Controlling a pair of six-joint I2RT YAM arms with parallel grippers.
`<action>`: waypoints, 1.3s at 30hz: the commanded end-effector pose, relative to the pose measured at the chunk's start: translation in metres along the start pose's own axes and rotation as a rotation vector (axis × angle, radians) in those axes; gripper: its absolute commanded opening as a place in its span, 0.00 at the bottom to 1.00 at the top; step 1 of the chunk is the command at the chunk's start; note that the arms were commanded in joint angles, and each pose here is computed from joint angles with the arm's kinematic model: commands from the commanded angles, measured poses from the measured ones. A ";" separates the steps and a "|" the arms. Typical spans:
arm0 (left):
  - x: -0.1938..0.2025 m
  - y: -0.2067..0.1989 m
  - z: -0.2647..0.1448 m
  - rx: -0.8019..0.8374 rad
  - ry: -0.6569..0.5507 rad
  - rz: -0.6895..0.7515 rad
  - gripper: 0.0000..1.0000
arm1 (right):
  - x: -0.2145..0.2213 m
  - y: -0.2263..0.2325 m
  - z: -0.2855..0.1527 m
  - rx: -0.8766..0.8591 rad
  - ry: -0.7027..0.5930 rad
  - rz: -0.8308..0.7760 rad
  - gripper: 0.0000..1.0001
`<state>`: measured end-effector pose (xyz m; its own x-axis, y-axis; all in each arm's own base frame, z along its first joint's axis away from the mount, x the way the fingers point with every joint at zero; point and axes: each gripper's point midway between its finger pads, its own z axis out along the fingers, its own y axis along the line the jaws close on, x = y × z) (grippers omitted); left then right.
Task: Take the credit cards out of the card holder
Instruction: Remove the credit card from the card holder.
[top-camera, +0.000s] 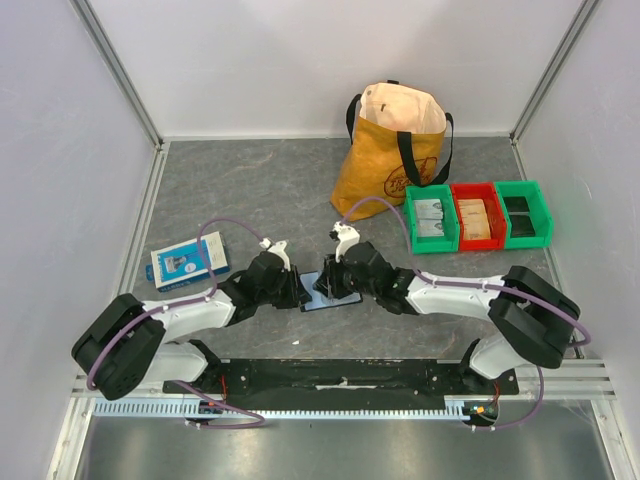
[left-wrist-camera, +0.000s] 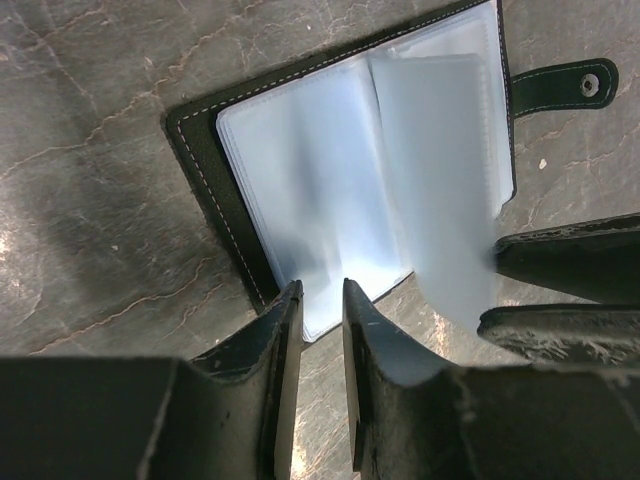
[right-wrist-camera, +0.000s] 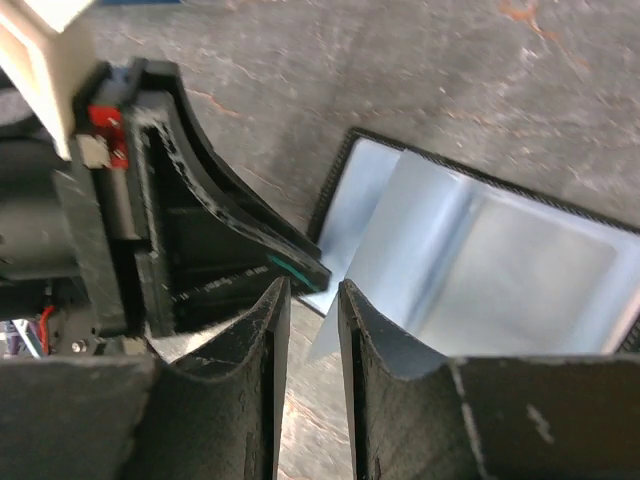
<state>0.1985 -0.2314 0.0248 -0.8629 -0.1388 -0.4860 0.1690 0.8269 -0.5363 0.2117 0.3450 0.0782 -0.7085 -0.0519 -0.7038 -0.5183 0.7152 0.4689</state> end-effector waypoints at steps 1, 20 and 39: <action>0.010 0.011 -0.005 -0.038 0.003 -0.019 0.30 | -0.013 0.032 0.011 -0.114 -0.006 -0.023 0.33; -0.053 -0.031 -0.057 0.041 -0.219 -0.018 0.51 | -0.006 -0.062 -0.028 0.325 -0.003 -0.076 0.49; 0.000 0.010 0.009 -0.086 0.037 0.012 0.34 | 0.025 -0.077 -0.007 0.333 0.091 -0.046 0.50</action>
<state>0.2078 -0.2270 0.0231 -0.8764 -0.1336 -0.4627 0.1121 0.8777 -0.4659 0.2298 0.2806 0.0315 -0.7307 -0.1565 -0.6645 -0.3814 0.9009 0.2072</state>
